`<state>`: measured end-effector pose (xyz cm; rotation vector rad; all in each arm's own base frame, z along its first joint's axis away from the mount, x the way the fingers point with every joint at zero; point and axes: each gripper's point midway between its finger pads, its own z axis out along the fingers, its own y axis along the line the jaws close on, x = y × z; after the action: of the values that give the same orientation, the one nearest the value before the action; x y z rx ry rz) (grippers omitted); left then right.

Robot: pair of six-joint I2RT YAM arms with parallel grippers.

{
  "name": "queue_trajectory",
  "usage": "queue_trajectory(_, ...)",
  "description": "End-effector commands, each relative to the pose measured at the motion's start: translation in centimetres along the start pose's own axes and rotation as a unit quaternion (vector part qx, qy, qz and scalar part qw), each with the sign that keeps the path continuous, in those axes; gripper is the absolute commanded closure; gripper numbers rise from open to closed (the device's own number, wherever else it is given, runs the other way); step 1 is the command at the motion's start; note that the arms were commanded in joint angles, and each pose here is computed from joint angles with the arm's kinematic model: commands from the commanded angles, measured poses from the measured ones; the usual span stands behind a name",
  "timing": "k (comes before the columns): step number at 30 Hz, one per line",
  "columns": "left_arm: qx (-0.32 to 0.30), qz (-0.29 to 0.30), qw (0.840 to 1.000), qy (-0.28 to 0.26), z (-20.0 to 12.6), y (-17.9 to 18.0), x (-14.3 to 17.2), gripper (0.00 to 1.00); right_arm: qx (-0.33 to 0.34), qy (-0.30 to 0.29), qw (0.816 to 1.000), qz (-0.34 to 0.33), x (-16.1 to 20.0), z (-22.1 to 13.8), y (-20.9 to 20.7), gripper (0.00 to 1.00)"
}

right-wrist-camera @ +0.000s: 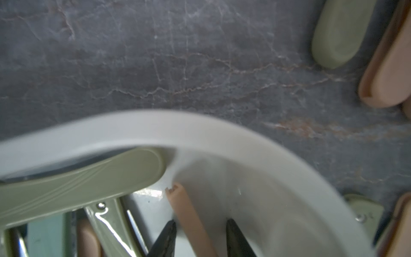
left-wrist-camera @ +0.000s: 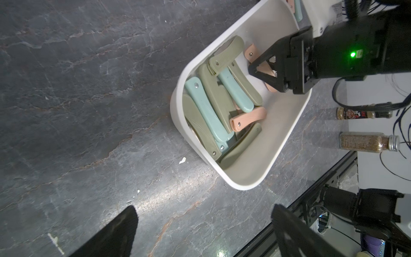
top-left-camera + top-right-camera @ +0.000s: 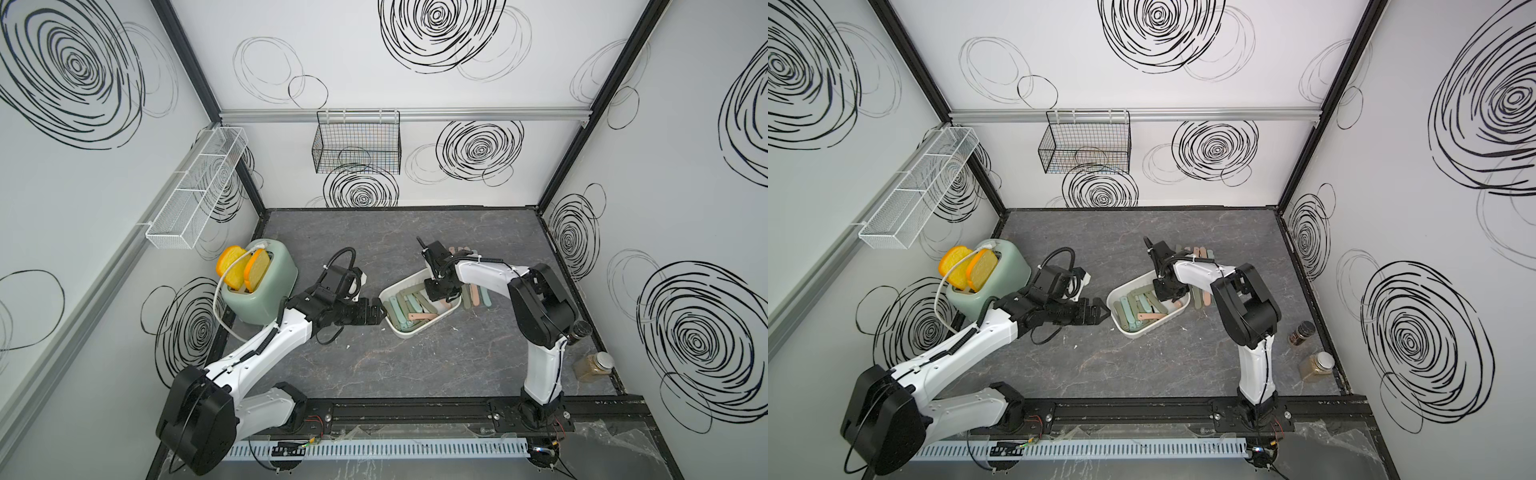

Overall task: Take the fruit knife out of the storage box
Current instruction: Pick up the fruit knife from the storage box.

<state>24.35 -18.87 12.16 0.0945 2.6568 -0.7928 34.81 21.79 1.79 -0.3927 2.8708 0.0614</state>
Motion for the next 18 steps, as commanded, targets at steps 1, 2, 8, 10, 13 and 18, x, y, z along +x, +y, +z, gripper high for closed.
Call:
queue_trajectory(1, 0.003, 0.006, 1.0, -0.003, -0.4, 0.2, 0.0, 0.02, 0.012, 0.038, 0.999, 0.0, 2.1, 2.3, -0.2, 0.57)
queue_trajectory(2, 0.004, 0.006, 1.0, -0.003, -0.4, 0.2, 0.0, 0.02, 0.011, 0.04, 0.999, -0.001, 2.2, 2.5, -0.1, 0.57)
queue_trajectory(8, 0.006, 0.005, 1.0, -0.003, -0.3, 0.3, -0.2, 0.02, 0.011, 0.045, 0.999, -0.002, 2.6, 2.8, 0.0, 0.69)
queue_trajectory(10, 0.006, 0.003, 1.0, -0.003, -0.2, 0.3, -0.3, 0.02, 0.012, 0.043, 0.999, -0.003, 2.3, 2.6, 0.0, 0.79)
queue_trajectory(13, 0.009, 0.004, 1.0, -0.004, -0.2, 0.1, -0.4, 0.02, 0.015, 0.038, 0.999, -0.006, 1.7, 2.1, 0.0, 0.85)
queue_trajectory(18, 0.012, 0.005, 1.0, -0.006, -0.3, -0.2, -0.9, 0.02, 0.014, 0.016, 1.0, -0.007, -0.2, 0.2, 0.4, 0.86)
